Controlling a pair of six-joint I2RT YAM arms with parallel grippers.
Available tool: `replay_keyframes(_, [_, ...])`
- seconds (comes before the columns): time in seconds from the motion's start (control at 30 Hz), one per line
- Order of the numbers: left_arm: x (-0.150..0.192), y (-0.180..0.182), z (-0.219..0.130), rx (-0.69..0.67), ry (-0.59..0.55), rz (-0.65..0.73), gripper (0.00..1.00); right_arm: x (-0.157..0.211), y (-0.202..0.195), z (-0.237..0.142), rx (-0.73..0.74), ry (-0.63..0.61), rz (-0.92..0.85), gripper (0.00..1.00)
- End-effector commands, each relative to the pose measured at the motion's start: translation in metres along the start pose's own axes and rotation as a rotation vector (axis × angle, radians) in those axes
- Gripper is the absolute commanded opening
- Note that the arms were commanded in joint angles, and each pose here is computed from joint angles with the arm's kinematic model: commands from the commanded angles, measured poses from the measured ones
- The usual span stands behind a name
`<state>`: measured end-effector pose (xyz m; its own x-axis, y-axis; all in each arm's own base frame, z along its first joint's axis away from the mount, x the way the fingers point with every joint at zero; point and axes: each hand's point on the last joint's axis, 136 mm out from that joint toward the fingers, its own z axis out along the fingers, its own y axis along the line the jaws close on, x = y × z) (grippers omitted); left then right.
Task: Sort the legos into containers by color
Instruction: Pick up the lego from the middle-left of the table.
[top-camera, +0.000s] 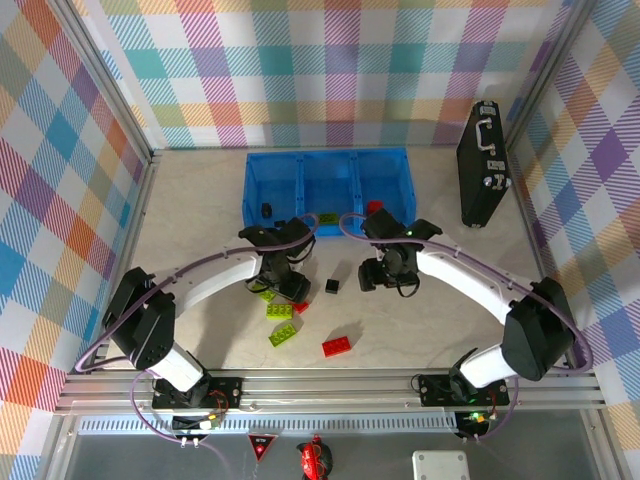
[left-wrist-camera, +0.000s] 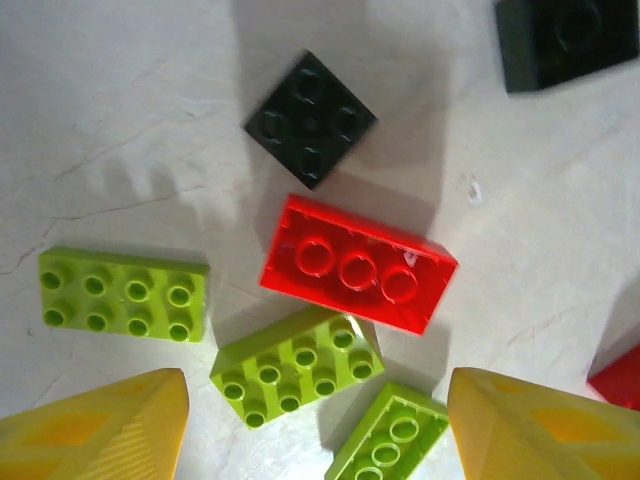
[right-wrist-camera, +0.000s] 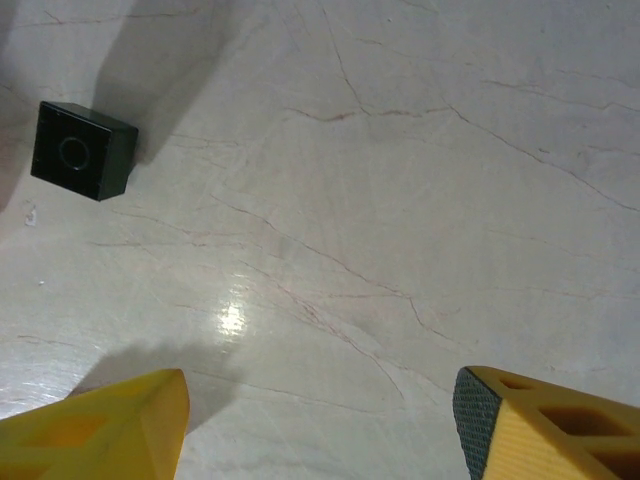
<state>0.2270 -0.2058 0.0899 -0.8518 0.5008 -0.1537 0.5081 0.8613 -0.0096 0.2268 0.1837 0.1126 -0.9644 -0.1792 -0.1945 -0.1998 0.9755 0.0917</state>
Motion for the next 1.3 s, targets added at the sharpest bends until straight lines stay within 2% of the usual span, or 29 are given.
replay_keyframes(0.0, [0.003, -0.005, -0.001, -0.008, 0.039, 0.148, 0.70, 0.007, -0.004, -0.005, -0.008, -0.002, 0.030, 0.72])
replay_keyframes(0.1, [0.002, -0.010, 0.004, 0.005, 0.057, 0.206, 0.77, 0.009, -0.002, -0.006, -0.024, -0.006, 0.050, 0.71])
replay_keyframes(0.27, [-0.004, -0.015, 0.015, 0.012, 0.074, 0.270, 0.82, 0.012, -0.004, -0.007, -0.028, -0.007, 0.070, 0.71])
replay_keyframes(0.37, [-0.008, -0.014, 0.022, -0.004, 0.086, 0.285, 0.94, 0.013, -0.006, -0.007, -0.020, -0.007, 0.074, 0.71])
replay_keyframes(0.4, [-0.009, -0.014, 0.024, -0.007, 0.092, 0.287, 0.95, 0.014, -0.007, -0.007, -0.016, -0.006, 0.074, 0.71])
replay_keyframes(0.67, [-0.015, -0.017, 0.043, -0.015, 0.108, 0.297, 0.90, 0.019, -0.009, -0.004, -0.009, 0.004, 0.082, 0.71])
replay_keyframes(0.9, [-0.008, -0.014, 0.057, -0.032, 0.155, 0.310, 0.87, 0.020, -0.007, -0.001, -0.018, 0.012, 0.091, 0.71])
replay_keyframes(1.27, [-0.006, -0.011, 0.061, -0.047, 0.162, 0.313, 0.78, 0.020, -0.007, 0.000, -0.016, 0.018, 0.091, 0.71])
